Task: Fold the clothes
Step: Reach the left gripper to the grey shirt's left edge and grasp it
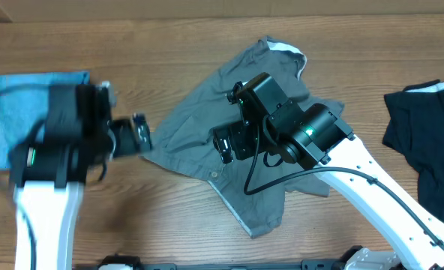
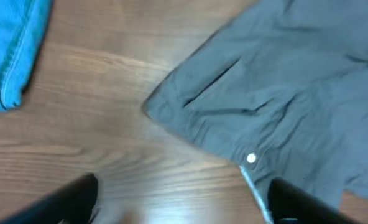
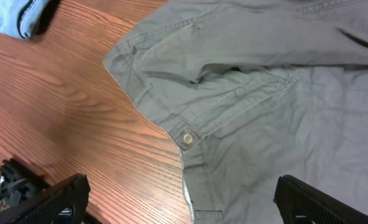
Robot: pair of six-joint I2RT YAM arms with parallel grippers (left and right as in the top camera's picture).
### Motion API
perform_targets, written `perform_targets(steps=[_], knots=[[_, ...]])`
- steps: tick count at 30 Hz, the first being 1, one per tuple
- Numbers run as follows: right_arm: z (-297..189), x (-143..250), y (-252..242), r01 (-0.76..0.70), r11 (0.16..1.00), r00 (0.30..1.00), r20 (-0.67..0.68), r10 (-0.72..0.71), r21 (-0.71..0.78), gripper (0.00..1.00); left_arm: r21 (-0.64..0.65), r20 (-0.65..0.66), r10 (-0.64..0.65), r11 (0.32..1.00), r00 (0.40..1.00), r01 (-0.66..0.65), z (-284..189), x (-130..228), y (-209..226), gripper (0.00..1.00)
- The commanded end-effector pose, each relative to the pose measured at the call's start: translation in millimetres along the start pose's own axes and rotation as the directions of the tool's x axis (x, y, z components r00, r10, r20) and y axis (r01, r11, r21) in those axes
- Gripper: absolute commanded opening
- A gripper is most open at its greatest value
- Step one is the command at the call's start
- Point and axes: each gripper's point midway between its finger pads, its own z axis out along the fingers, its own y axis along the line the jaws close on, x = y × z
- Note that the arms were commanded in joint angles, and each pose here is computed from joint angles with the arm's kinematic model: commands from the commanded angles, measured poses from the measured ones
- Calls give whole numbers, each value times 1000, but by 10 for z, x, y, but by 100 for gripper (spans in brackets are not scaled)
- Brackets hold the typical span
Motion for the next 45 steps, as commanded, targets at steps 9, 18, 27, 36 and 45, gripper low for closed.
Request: perform_targets(steps=[9,18,27,36,45], knots=[[-5,-17,-9,2,1000,1000,7,-2,4,100,-27,-451,-19,1000,893,7,1128,183,-1,4],[-6,-17,-9,2,1000,1000,8,-2,4,100,-32,-555,-41,999,831,28,1746,287,18,4],[-6,-17,-9,2,1000,1000,8,-2,4,100,-14,-522,-32,999,852,29,2143,295,-184,4],[-6,-17,-9,2,1000,1000,8,-2,4,100,-117,-433,-28,993,901,-26,2366,270,-289,4],[-6,-17,-9,2,1000,1000,8,-2,4,100,-215,-403,-99,976,910,11,2545,440,-120,4]])
